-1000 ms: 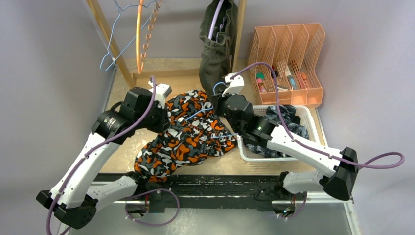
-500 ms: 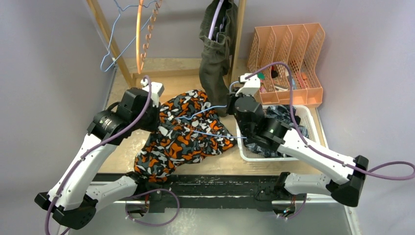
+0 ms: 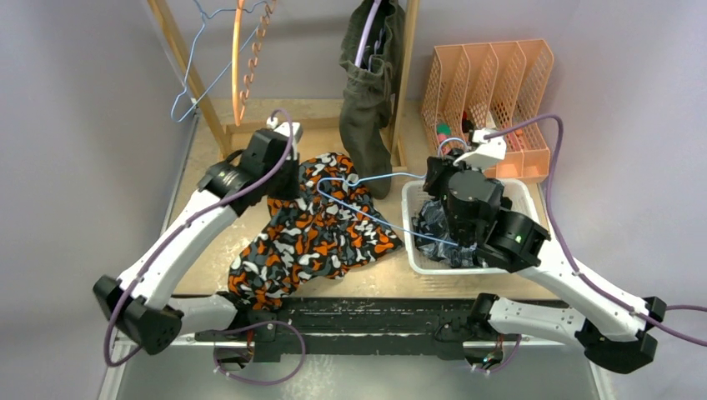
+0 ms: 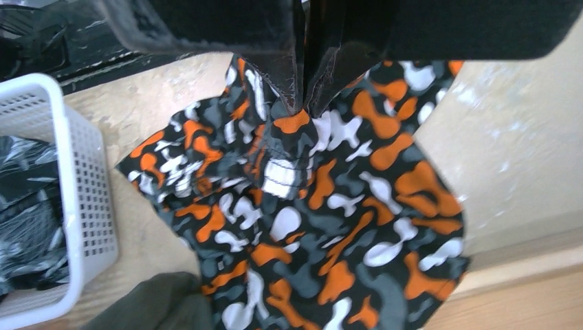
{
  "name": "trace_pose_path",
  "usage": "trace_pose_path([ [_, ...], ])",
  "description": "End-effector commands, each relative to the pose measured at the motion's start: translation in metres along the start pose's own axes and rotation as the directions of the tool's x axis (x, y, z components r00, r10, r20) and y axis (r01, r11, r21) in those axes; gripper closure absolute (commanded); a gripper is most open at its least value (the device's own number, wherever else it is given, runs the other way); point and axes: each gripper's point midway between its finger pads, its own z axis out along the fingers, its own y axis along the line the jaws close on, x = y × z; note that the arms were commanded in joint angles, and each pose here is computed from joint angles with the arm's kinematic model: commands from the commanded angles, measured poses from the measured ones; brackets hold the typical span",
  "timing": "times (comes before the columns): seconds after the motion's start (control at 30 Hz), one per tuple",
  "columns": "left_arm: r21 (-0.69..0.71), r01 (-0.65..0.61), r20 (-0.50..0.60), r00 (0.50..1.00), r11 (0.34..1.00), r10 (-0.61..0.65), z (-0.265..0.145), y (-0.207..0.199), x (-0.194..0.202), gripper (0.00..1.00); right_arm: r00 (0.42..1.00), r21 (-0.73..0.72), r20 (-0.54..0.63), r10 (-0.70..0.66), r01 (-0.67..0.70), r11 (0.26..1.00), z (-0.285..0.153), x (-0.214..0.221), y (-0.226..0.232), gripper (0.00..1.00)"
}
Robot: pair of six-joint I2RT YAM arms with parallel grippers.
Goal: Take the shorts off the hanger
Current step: Remove the shorts from the clothes rod, then place the hanger on the clothes rod.
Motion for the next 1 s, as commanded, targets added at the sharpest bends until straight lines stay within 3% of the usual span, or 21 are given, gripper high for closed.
trace_pose_path([
  [0.0,0.208,0.044,0.11,0.992,0.977,-0.068,0.024,-0.051,-0.047,1.0,0.998,0.027,0.011,0.057,-0.057,0.998,-0.003,-0.002,-0.007,1.0],
  [0.1,0.328,0.03,0.066,0.996,0.944,-0.054,0.037,-0.078,-0.047,0.97,0.994,-0.006,-0.05,0.094,-0.094,0.996,-0.008,0.012,-0.005,1.0],
  [0.17,0.399,0.048,0.015,0.998,0.916,-0.059,0.043,-0.093,-0.04,0.89,0.99,-0.04,-0.029,0.136,-0.137,0.99,-0.011,0.011,-0.006,1.0],
  [0.23,0.331,0.08,0.016,0.996,0.94,-0.09,0.043,-0.08,-0.037,0.71,0.985,-0.102,-0.008,0.17,-0.17,0.98,-0.016,0.008,-0.004,1.0],
  [0.3,0.229,0.112,0.096,0.986,0.967,-0.137,0.032,-0.055,-0.042,0.51,0.982,-0.12,0.005,0.188,-0.186,0.975,-0.02,0.005,-0.009,1.0],
  [0.4,0.114,0.147,0.218,0.961,0.983,-0.169,0.003,-0.022,-0.049,0.34,0.99,-0.12,-0.011,0.14,-0.14,0.983,-0.02,0.012,-0.01,1.0],
  [0.5,0.024,0.16,0.269,0.95,0.987,-0.16,-0.024,0.003,-0.048,0.29,1.0,-0.243,-0.019,0.025,-0.029,0.97,-0.023,0.015,0.01,1.0],
  [0.6,0.058,0.147,0.296,0.942,0.987,-0.158,-0.059,0.002,-0.054,0.28,0.999,-0.44,0.008,-0.048,0.047,0.897,-0.033,0.021,0.04,1.0],
  [0.7,0.09,0.165,0.391,0.901,0.982,-0.187,-0.095,0.007,-0.064,0.28,0.998,-0.493,0.005,-0.062,0.057,0.868,-0.035,0.028,0.051,1.0],
  [0.77,0.156,0.112,0.434,0.885,0.981,-0.17,-0.117,0.001,-0.066,0.26,0.996,-0.499,-0.007,-0.084,0.069,0.864,-0.033,0.032,0.055,1.0],
  [0.87,0.34,-0.038,0.346,0.934,0.94,-0.087,-0.12,-0.038,-0.047,0.24,0.991,-0.521,-0.008,-0.134,0.11,0.846,-0.031,0.038,0.063,1.0],
  [0.97,0.538,-0.1,0.205,0.979,0.837,-0.016,-0.115,-0.076,-0.013,0.24,0.988,-0.513,0.022,-0.15,0.14,0.847,-0.027,0.028,0.07,1.0],
])
